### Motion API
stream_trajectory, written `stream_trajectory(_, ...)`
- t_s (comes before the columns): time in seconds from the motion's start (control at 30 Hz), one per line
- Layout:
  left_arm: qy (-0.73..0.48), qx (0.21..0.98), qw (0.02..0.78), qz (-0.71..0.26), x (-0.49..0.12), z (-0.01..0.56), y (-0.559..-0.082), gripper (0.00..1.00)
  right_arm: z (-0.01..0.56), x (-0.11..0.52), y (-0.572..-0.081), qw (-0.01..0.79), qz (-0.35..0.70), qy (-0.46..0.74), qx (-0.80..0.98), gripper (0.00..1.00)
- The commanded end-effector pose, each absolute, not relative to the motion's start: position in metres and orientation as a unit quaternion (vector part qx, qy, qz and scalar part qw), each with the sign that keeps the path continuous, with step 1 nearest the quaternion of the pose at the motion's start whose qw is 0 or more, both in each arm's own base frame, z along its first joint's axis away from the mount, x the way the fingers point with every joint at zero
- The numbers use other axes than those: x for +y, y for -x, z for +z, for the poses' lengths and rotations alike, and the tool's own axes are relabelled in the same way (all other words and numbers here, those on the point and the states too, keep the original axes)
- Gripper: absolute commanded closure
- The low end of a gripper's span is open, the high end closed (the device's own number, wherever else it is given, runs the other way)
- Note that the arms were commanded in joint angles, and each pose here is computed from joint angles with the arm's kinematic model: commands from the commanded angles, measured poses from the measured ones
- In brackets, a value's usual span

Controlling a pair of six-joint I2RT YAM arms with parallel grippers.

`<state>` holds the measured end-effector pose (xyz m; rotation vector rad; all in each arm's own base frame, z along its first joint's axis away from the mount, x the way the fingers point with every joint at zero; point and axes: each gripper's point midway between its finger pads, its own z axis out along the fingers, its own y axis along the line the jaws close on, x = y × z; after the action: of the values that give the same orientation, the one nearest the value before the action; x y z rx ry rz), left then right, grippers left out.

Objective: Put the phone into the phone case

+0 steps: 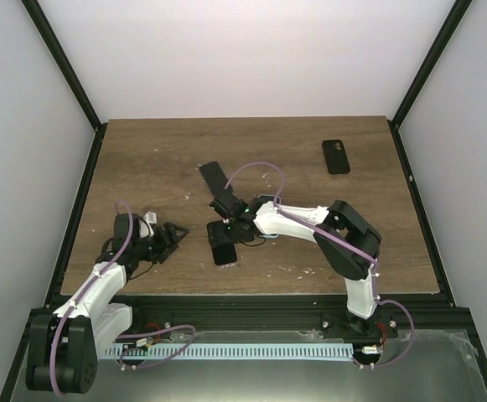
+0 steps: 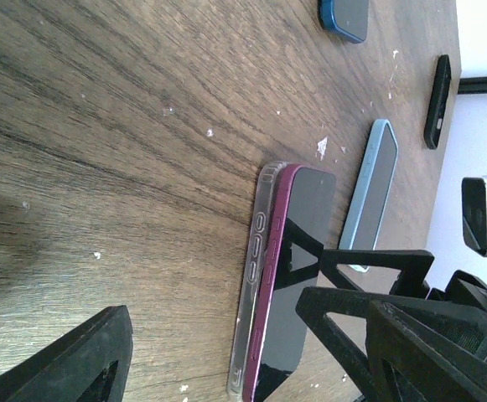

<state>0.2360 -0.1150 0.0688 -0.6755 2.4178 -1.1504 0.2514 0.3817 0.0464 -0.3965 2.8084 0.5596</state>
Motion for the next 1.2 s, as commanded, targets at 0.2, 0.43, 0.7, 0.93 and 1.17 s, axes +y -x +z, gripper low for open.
stream_trajectory(0.2,0.189,0.859,0.183,-0.440,-0.128,0.084,-0.234,0.30,0.063,0.365,-0.265,0.151,0.240,0.113,0.952,0.25)
stream_trajectory(0.43,0.183,0.859,0.179,-0.443,-0.134,0.086,-0.239,0.39,0.055,0.355,-0.270,0.152,0.284,0.095,0.942,0.57)
stream_trajectory(0.7,0.180,0.864,0.164,-0.440,-0.143,0.083,-0.247,0.44,0.050,0.354,-0.269,0.147,0.330,0.110,0.926,0.77)
stream_trajectory(0.93,0.180,0.869,0.145,-0.438,-0.156,0.074,-0.254,0.56,0.045,0.362,-0.256,0.117,0.365,0.111,0.917,0.81)
stream_trajectory(1.17,0.174,0.876,0.125,-0.433,-0.165,0.068,-0.255,0.62,0.046,0.372,-0.229,0.098,0.415,0.129,0.895,0.82)
